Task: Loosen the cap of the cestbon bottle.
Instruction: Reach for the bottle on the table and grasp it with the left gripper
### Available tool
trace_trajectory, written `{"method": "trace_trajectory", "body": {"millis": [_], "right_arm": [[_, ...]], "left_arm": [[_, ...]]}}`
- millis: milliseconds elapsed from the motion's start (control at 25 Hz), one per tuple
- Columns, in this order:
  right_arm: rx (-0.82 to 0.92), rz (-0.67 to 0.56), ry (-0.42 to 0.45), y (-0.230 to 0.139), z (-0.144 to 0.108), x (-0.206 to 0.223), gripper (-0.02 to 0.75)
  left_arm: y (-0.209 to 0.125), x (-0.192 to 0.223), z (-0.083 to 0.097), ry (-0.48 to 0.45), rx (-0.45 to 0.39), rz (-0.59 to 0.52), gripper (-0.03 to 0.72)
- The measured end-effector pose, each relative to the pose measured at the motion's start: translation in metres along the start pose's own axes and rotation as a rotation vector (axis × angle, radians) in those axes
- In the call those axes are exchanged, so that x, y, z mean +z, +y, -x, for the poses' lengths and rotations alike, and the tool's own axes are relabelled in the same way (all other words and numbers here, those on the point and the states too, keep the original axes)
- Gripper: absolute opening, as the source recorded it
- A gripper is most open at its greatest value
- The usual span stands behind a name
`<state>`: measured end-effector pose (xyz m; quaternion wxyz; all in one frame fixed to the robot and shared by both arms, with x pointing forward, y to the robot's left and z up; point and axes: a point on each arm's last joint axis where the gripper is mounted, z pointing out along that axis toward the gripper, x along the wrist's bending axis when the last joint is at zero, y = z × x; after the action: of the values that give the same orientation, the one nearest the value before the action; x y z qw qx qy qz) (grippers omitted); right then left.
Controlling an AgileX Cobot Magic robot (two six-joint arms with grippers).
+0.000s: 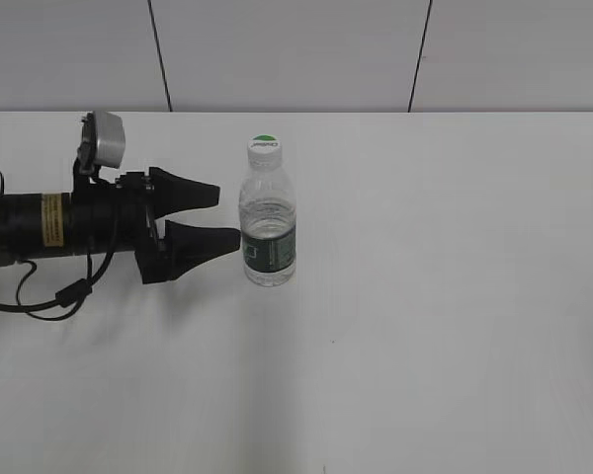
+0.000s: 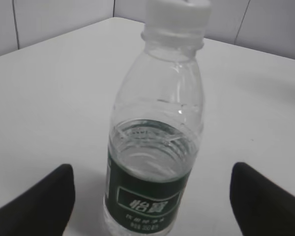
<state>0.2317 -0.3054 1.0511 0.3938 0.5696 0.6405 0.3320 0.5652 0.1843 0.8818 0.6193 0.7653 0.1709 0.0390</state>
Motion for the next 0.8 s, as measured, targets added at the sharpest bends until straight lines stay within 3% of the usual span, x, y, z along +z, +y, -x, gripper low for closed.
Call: {"method": "trace_trajectory", "body": {"millis": [320,800], "right_arm": [[0.0,0.0,0.0,0.0,0.0,0.0,0.518],[0.0,0.0,-0.001,0.0,0.0,0.0,0.518]], "left_arm": [[-0.008,0.035,-0.008,-0.125,-0.005,-0.042,0.573],[-0.011,0.073,-0.015,-0.189,0.041,-0.034,0.561]]}}
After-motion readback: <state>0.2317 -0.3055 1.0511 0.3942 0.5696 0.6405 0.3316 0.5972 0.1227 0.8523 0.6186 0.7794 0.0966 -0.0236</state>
